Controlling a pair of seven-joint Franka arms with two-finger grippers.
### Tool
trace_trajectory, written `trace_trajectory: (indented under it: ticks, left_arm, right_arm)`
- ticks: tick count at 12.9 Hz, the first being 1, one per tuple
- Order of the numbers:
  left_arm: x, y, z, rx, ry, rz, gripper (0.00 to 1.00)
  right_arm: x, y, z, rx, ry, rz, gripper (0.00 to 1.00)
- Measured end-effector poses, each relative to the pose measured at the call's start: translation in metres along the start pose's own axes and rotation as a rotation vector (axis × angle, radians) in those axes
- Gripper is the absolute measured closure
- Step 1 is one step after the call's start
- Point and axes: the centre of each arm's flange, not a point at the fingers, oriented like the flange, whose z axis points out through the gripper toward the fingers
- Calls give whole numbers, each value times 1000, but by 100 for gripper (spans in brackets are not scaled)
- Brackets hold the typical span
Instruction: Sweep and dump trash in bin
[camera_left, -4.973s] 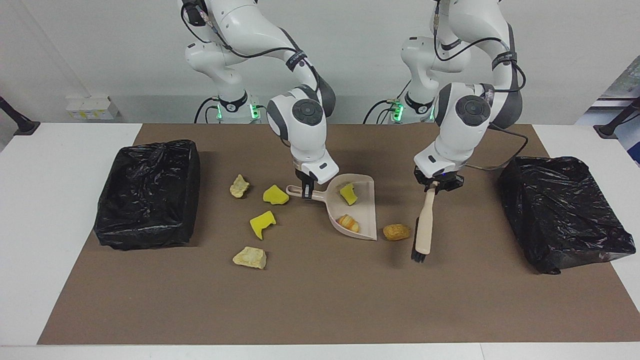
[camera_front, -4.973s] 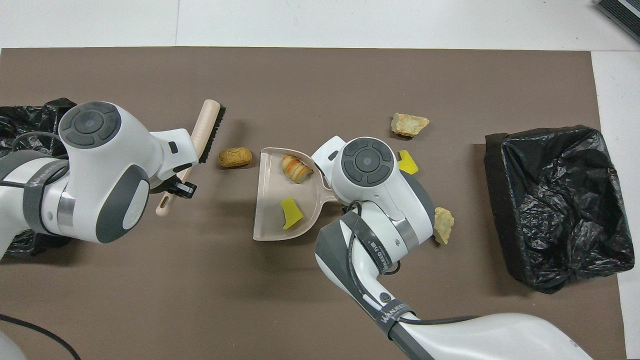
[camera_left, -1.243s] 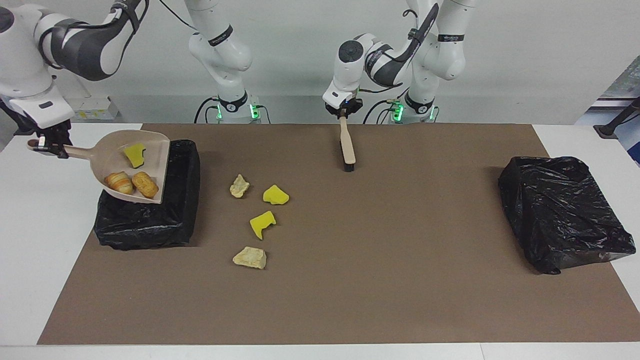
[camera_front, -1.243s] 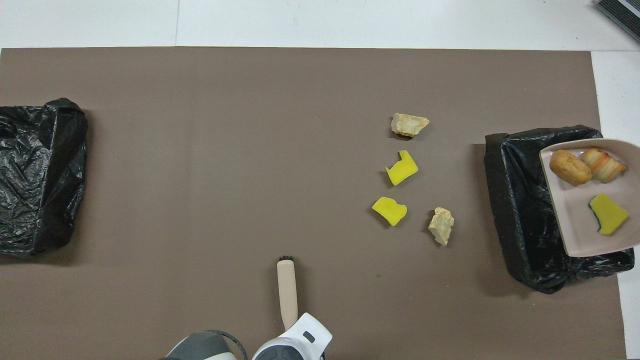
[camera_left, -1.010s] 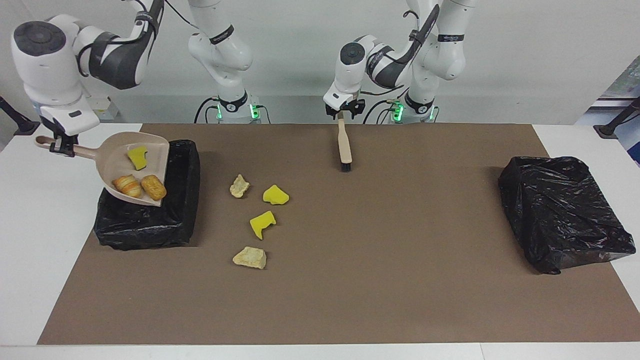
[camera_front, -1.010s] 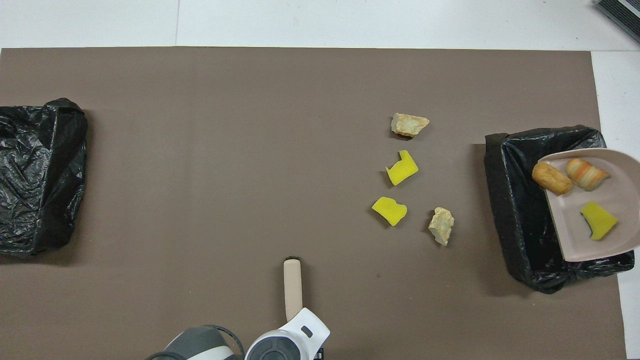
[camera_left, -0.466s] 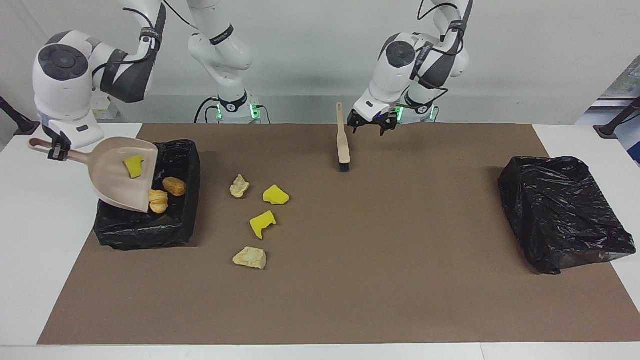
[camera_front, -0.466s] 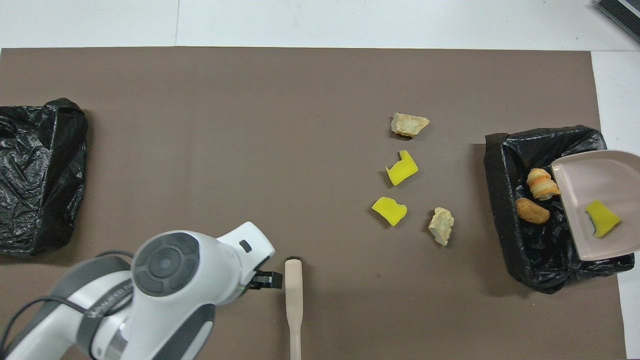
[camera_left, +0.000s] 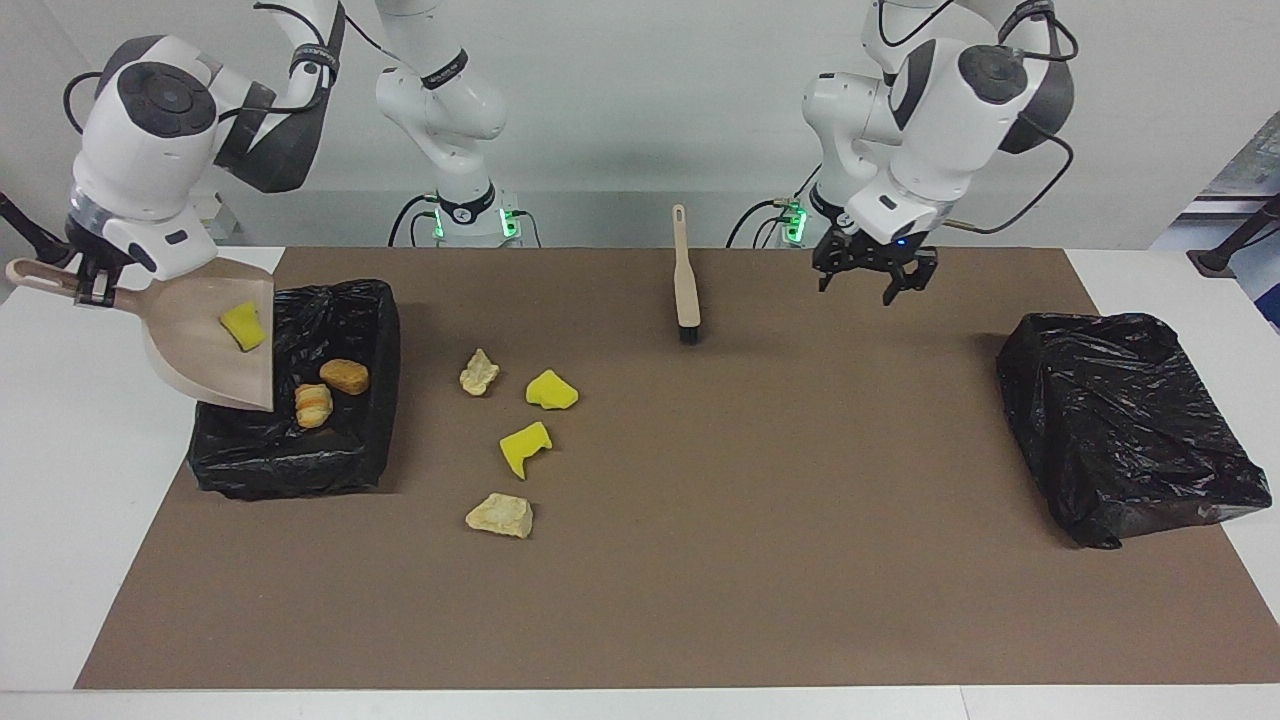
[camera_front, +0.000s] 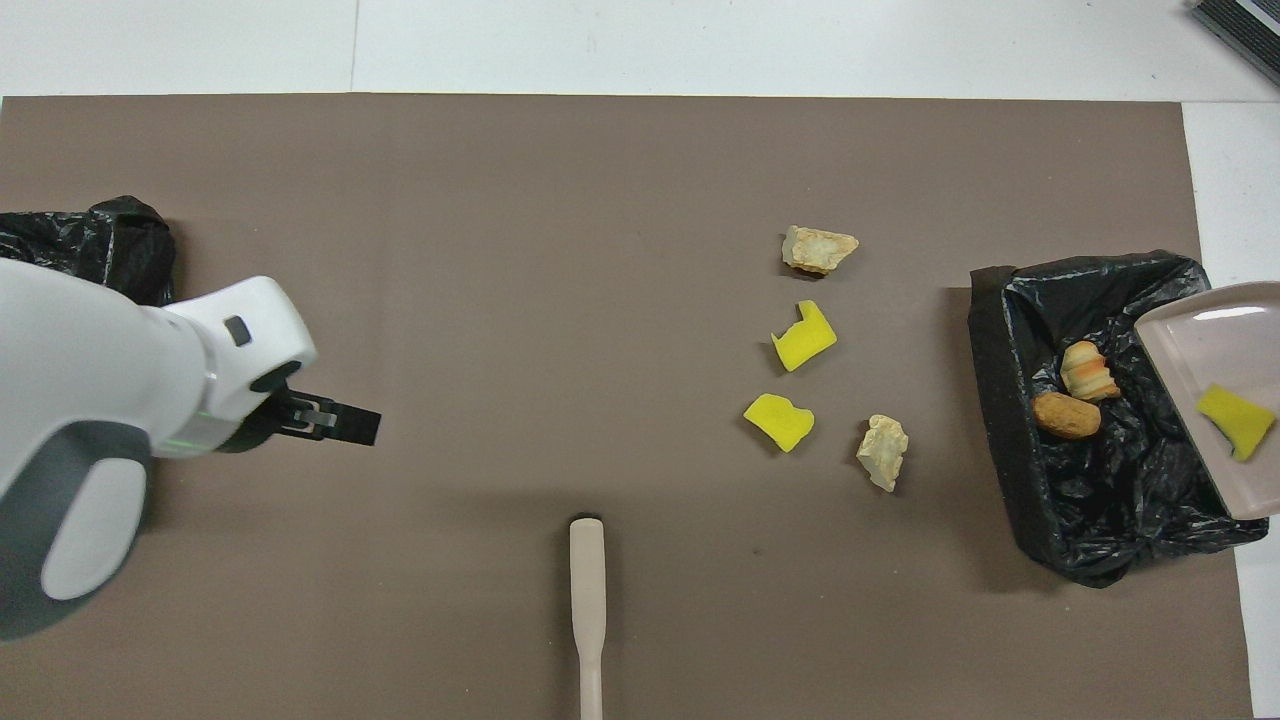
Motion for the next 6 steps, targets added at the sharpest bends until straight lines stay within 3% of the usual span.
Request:
trace_trajectory:
  ticks: [3,6]
  left_arm:
    - [12,-69,-28,74,12,2,0]
    - [12,-102,-68,85,58,-12,0]
  right_arm:
    - [-2,-3,-5,29,3,4,67]
    - [2,4,-28,9,-70,-36,67]
